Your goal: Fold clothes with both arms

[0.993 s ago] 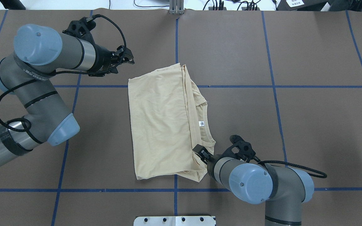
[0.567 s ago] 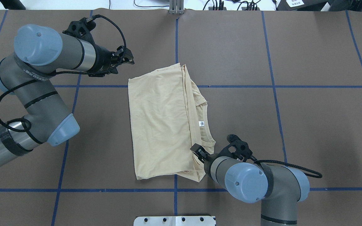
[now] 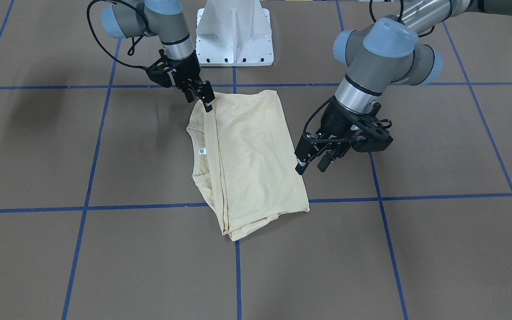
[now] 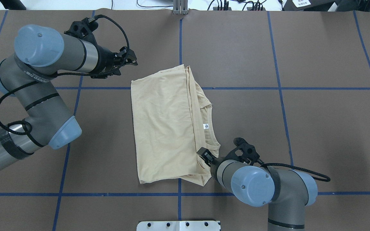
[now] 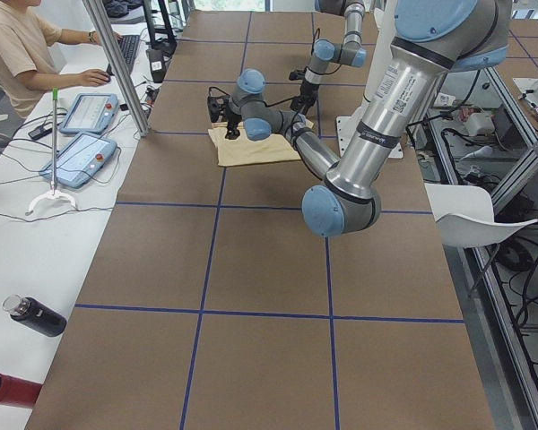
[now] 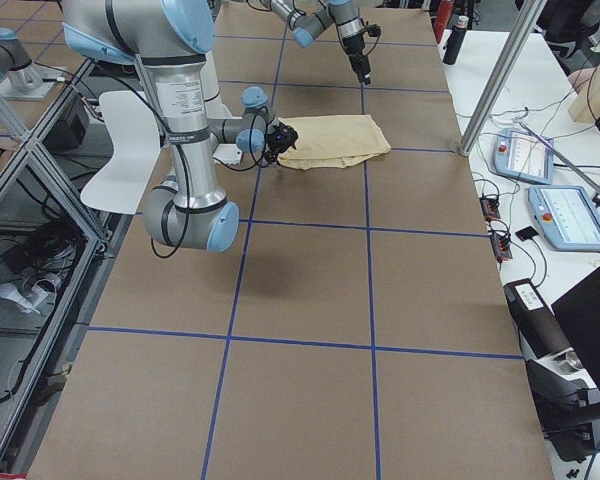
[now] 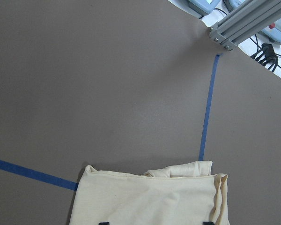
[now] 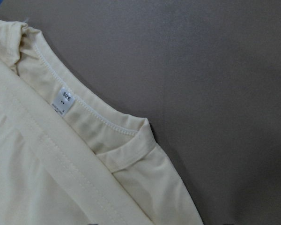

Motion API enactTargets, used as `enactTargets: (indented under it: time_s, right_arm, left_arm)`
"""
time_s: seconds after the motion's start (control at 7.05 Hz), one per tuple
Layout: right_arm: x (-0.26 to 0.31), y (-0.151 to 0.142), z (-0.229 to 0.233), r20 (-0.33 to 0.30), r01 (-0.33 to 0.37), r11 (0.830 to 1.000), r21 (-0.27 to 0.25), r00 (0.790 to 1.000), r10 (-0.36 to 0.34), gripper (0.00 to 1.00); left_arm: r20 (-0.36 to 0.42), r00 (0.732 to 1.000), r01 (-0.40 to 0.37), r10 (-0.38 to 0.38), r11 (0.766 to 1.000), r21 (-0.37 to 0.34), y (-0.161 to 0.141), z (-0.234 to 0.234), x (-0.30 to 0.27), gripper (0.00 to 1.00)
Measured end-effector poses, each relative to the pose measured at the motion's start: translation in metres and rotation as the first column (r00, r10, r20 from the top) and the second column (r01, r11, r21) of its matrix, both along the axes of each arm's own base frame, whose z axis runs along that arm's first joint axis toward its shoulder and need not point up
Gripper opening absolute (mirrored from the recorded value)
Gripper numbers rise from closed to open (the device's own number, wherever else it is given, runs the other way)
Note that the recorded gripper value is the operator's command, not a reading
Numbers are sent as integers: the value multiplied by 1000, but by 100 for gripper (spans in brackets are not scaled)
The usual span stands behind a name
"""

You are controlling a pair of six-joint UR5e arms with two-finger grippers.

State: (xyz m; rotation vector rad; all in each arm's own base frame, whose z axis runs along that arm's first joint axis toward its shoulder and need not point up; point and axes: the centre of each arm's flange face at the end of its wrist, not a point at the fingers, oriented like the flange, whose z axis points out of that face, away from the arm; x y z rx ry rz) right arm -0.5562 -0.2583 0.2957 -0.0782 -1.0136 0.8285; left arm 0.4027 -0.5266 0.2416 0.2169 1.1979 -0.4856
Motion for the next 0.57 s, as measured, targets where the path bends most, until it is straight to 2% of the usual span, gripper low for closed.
enactTargets:
  time_s: [0.28,0.43,0.57]
  right_arm:
    - [-2,0,1,-2,1,1000,-1,1000,-1,89]
    - [-4,0,2,-5,2,1000,-2,1000,-2,80]
    - [-6,0,4,-8,3,1000,-3,1000,-3,37]
  left_arm:
    - [0,1000,0,0,1000,-1,0,0,0,73]
    - [0,1000,1,-1,1000,0,0,-1,-1,73]
    - [-1,1000,1,-1,1000,0,0,-1,-1,73]
